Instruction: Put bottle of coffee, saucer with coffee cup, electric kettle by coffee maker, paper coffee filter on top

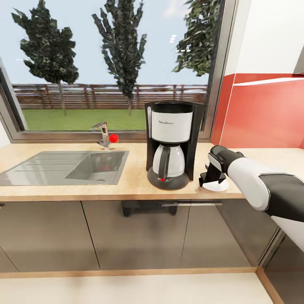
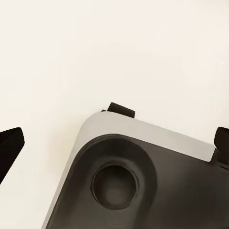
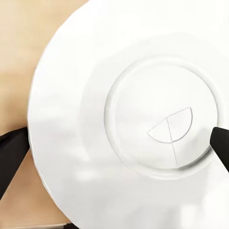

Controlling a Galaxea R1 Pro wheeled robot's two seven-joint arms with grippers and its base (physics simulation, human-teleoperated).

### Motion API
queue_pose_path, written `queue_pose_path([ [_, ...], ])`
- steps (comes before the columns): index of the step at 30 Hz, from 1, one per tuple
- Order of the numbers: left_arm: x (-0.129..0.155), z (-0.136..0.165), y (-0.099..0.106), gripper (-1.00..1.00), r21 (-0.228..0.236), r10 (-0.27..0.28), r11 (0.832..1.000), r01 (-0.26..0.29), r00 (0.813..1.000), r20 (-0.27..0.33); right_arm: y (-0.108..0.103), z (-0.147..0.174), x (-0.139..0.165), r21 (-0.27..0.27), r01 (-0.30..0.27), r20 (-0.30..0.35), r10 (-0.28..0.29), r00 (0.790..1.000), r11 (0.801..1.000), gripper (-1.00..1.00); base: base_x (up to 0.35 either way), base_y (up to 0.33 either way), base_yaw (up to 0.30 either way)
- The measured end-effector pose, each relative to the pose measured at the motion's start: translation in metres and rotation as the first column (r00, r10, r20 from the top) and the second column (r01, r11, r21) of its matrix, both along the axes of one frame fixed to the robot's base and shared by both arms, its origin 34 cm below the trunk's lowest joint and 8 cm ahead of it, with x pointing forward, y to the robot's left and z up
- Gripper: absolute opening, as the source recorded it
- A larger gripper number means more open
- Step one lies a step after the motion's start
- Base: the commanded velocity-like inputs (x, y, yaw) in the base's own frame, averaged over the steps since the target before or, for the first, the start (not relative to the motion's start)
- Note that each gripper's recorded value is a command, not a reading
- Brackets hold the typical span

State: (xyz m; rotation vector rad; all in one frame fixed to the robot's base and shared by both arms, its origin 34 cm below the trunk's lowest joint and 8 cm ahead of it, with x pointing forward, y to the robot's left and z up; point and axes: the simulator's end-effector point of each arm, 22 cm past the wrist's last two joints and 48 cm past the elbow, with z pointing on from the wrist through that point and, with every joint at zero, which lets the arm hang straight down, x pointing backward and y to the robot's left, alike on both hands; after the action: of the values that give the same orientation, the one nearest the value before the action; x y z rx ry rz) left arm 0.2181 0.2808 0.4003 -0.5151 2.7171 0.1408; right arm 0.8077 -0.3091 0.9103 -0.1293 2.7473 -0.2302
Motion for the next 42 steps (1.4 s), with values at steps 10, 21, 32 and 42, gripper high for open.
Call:
queue_pose_path([
  [10, 0.000, 0.000, 0.000, 1.00, 0.000, 0.001, 1.000, -0.001, 1.000, 0.000, 0.000, 0.000, 0.000, -0.006, -0.002, 0.000, 0.002, 1.000, 1.000, 1.00, 0.000, 0.000, 0.000],
  [21, -0.001, 0.016, 0.000, 1.00, -0.003, 0.003, 1.000, -0.003, 1.000, -0.010, 0.001, 0.015, 0.001, 0.000, -0.001, -0.003, 0.001, 1.000, 1.000, 1.00, 0.000, 0.000, 0.000],
  [32, 0.000, 0.035, -0.001, 1.00, -0.004, 0.002, 1.000, -0.002, 1.000, -0.011, -0.001, 0.034, 0.003, -0.002, 0.000, -0.004, 0.000, 1.000, 1.000, 1.00, 0.000, 0.000, 0.000],
  [42, 0.001, 0.053, 0.000, 1.00, -0.004, 0.003, 1.000, -0.003, 1.000, -0.012, -0.020, 0.055, 0.004, -0.021, 0.023, 0.004, -0.023, 1.000, 1.000, 1.00, 0.000, 0.000, 0.000],
])
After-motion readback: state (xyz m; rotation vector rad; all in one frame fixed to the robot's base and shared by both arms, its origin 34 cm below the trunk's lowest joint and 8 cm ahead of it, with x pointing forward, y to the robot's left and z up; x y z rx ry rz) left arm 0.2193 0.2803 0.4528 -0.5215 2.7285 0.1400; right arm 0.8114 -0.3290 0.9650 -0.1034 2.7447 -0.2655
